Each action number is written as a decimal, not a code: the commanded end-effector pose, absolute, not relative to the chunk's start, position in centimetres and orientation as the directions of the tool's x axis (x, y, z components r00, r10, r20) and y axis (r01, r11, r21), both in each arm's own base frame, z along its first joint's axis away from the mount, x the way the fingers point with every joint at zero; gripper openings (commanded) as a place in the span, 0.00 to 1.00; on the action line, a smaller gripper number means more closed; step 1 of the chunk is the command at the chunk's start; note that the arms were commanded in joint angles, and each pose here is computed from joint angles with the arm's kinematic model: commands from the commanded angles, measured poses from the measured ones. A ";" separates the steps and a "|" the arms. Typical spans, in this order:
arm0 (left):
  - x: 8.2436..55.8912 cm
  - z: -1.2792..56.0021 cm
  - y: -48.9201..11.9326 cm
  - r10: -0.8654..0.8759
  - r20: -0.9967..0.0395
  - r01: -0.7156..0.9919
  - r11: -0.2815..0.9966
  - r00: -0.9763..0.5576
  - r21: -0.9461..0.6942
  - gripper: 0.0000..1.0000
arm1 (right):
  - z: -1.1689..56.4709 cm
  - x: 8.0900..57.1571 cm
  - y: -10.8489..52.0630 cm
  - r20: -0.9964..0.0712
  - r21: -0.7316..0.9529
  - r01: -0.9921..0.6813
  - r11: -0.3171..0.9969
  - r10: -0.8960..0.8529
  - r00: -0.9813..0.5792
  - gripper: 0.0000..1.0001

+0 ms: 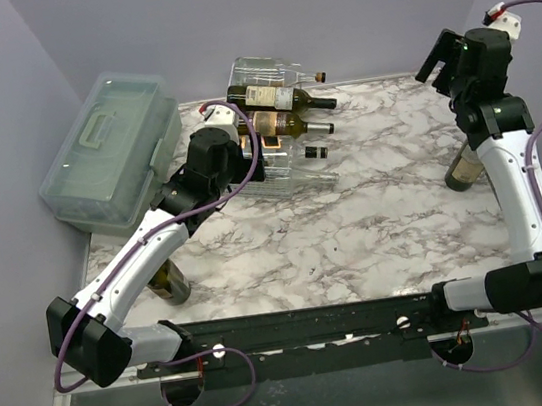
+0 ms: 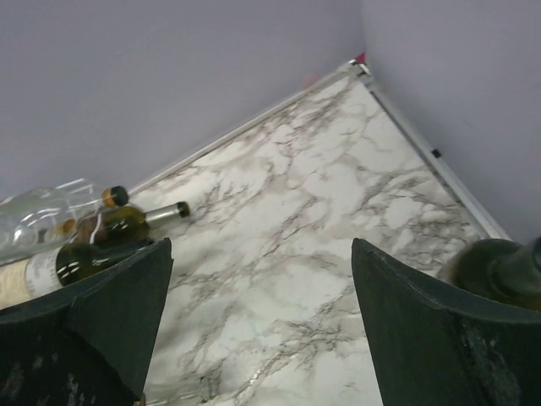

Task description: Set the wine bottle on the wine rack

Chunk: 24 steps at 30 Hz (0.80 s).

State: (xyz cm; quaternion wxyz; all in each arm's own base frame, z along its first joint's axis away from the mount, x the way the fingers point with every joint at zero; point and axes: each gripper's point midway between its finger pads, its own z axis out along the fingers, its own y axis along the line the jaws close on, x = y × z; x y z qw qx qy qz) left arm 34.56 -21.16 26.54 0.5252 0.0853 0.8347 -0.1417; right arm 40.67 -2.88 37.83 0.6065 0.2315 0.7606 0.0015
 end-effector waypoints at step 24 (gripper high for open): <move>33.7 27.9 -22.9 -0.034 -0.892 0.348 0.914 -0.452 -0.211 0.99 | 29.9 34.5 -18.1 -0.863 0.126 0.798 0.589 0.462 -0.205 0.91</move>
